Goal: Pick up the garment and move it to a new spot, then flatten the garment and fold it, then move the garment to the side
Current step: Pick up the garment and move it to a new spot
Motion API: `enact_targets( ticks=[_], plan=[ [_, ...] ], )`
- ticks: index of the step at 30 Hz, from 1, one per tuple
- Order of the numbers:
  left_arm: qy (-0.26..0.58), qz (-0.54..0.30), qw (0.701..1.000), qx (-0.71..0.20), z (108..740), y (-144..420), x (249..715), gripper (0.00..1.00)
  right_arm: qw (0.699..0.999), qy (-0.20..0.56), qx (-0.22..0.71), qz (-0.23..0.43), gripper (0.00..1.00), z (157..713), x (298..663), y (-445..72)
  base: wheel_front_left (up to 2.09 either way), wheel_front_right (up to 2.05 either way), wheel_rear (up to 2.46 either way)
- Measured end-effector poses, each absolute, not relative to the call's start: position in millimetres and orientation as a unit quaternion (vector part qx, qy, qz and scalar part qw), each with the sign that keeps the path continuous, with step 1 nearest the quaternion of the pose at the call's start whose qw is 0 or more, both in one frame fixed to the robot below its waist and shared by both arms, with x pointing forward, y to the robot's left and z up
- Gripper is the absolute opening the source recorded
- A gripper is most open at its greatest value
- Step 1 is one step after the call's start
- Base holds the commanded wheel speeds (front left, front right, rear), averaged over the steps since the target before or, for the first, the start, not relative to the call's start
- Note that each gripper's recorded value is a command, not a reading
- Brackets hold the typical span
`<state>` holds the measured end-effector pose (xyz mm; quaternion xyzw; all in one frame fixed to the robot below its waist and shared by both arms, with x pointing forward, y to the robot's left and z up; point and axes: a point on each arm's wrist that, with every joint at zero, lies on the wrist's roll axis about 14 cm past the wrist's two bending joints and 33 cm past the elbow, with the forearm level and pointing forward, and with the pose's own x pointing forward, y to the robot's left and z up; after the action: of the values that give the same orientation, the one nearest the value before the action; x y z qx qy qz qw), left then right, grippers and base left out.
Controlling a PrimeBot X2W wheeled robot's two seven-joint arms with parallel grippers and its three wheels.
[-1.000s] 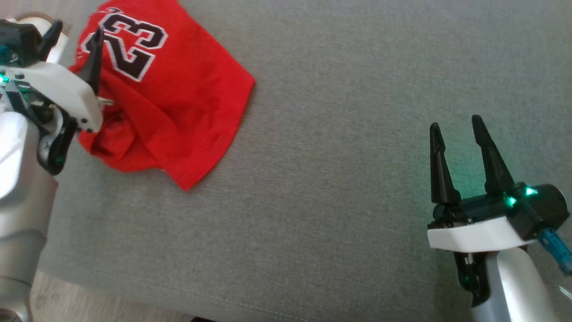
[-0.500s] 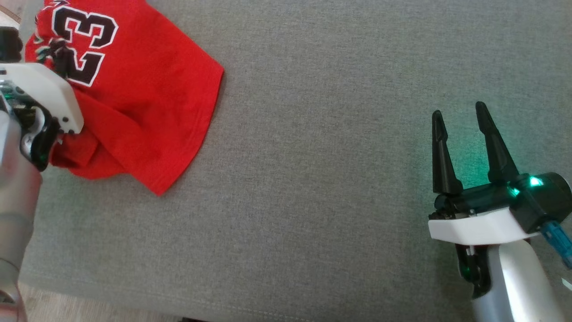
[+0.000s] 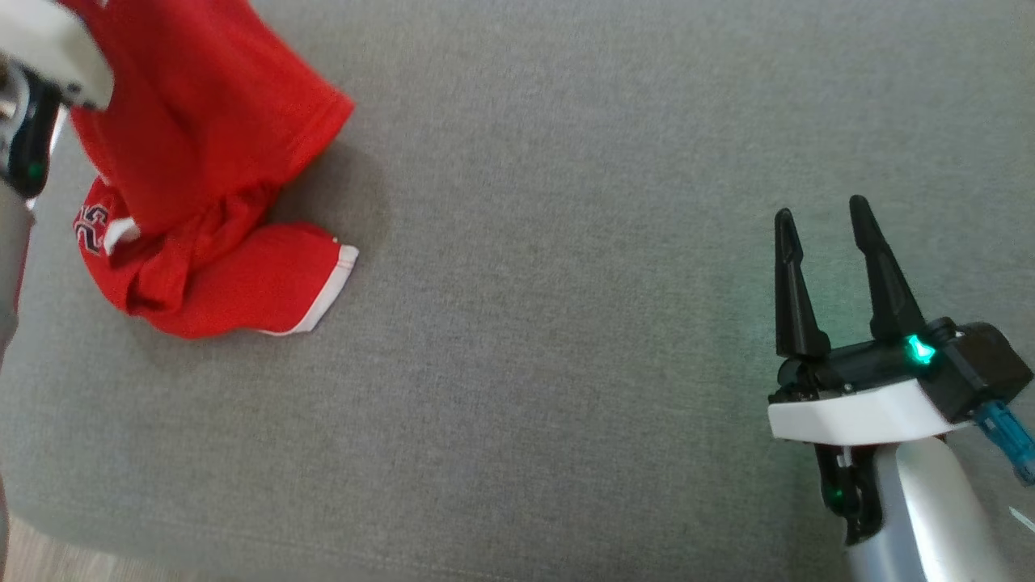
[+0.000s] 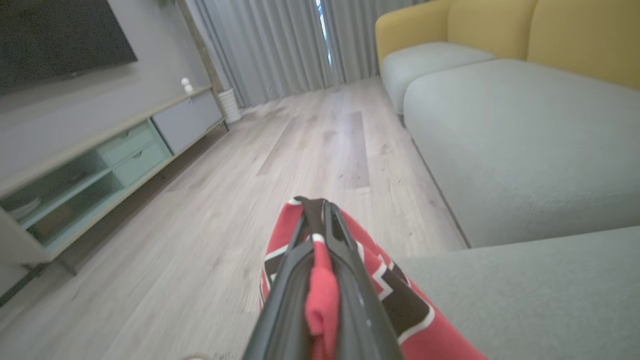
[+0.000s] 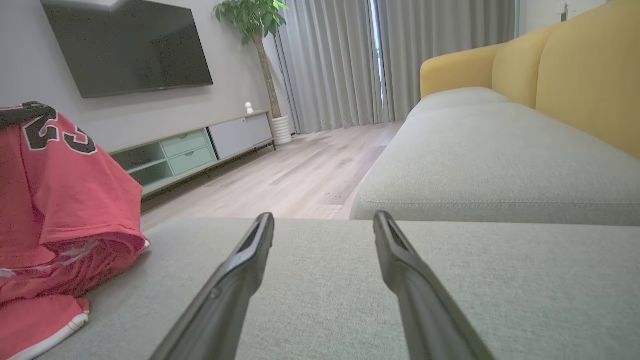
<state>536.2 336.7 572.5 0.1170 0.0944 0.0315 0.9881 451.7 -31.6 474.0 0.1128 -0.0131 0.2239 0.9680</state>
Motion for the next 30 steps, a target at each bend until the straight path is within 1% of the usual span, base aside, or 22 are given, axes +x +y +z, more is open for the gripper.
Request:
enact_targets(
  ticks=[4,9,13,17,23,30],
  plan=[
    [0.049,-0.015,0.989,0.137,612.1,302.1,541.5,0.0,0.966,-0.027,0.125,0.223,1.0,490.3,445.6,-32.8,0.0,0.0,0.0],
    [0.01,-0.081,0.987,0.141,642.0,248.1,546.1,0.0,0.967,-0.043,0.138,0.209,1.0,506.6,438.4,-45.0,0.0,0.0,0.0],
    [-0.023,-0.151,0.98,0.125,661.2,185.7,550.2,0.0,0.97,-0.052,0.145,0.19,1.0,515.6,431.4,-60.4,0.0,0.0,0.0],
    [-0.046,-0.226,0.967,0.104,667.3,114.8,543.9,0.0,0.974,-0.055,0.143,0.167,1.0,518.8,419.1,-78.3,0.0,0.0,0.0],
    [-0.053,-0.306,0.949,0.053,657.4,23.6,533.2,0.0,0.982,-0.072,0.135,0.115,1.0,529.5,407.0,-117.3,0.0,0.0,0.0],
    [-0.062,-0.392,0.918,-0.002,653.3,-75.1,521.4,0.0,0.986,-0.081,0.134,0.058,1.0,534.7,390.7,-156.7,0.0,0.0,0.0]
  ],
)
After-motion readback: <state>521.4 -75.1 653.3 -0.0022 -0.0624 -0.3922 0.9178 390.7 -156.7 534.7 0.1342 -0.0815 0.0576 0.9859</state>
